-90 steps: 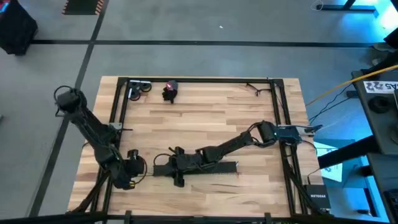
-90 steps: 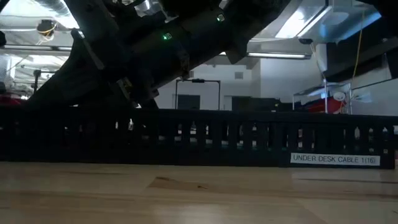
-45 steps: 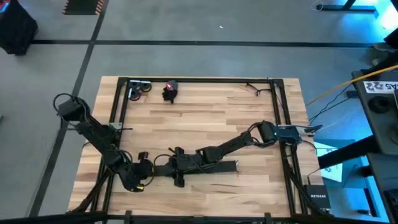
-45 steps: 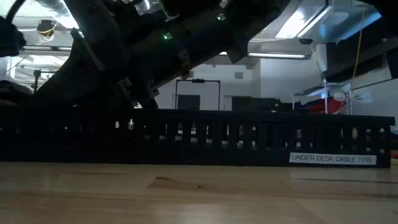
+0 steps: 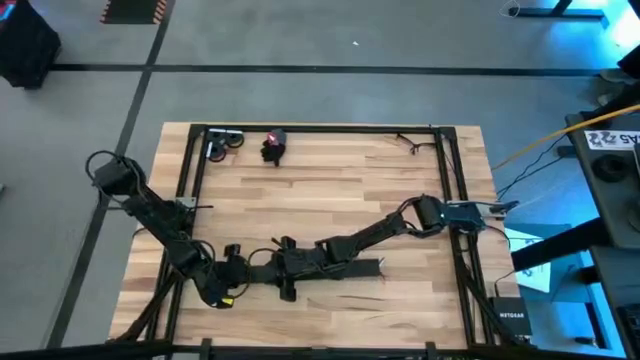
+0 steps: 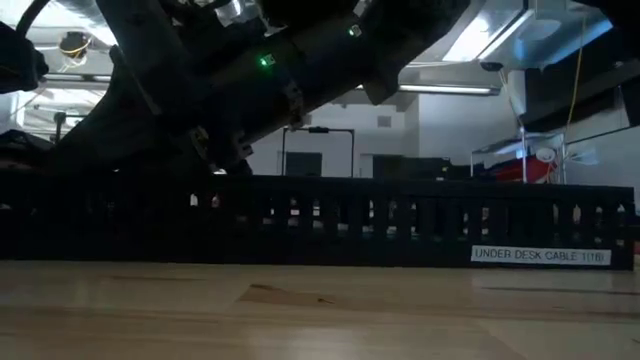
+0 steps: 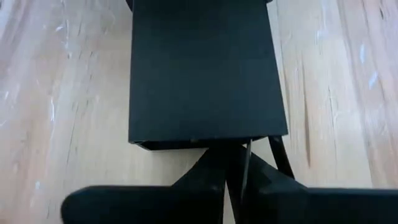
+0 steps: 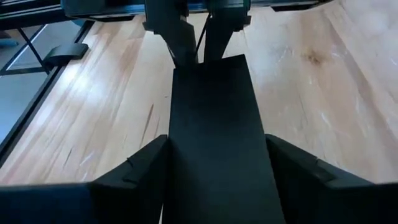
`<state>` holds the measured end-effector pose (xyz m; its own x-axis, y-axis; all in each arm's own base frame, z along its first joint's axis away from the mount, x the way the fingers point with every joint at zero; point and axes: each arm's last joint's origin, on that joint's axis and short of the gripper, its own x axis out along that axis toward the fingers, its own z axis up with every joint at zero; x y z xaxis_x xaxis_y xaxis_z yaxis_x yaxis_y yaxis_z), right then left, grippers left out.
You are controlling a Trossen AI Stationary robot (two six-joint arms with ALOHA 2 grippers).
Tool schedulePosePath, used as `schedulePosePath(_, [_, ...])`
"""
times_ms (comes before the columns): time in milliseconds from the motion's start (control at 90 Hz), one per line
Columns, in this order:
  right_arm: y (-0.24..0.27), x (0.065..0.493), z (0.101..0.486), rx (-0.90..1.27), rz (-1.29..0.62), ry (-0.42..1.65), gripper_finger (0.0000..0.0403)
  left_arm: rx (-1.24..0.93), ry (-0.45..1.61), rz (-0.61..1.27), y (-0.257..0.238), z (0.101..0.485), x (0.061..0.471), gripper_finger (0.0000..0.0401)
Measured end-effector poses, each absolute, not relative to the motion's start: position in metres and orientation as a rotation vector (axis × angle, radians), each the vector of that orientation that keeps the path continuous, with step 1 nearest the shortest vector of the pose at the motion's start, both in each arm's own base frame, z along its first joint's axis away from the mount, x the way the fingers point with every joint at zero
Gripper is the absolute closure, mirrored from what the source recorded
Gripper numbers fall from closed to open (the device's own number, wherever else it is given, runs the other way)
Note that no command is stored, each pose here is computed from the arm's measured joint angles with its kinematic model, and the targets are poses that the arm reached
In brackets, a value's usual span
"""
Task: Ziptie cables
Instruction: Close the black cable duct, then return to Home Position
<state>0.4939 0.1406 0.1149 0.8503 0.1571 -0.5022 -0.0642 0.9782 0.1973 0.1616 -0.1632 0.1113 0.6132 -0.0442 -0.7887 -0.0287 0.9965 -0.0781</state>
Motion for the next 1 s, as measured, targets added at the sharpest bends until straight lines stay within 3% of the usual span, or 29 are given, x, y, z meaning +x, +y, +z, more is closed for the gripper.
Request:
schedulePosePath(244, [0.139,0.491,0.121,0.170,0.115,0.584,0.0157,-0.160,0.919,-0.001,-0.162,0.115,0.162,0.0393])
schedulePosePath(522, [0.134,0.500,0.162,0.161,0.102,0.693,0.0088,-0.282,1.037,-0.066,-0.154,0.135,0.152,0.0315])
schedulePosePath(744, [0.128,0.506,0.215,0.093,0.097,0.782,0.0083,-0.345,1.015,-0.110,-0.139,0.167,0.137,0.0282])
schedulePosePath(1000, [0.105,0.506,0.270,0.042,0.079,0.795,0.0096,-0.383,0.836,-0.205,-0.117,0.206,0.124,0.0297])
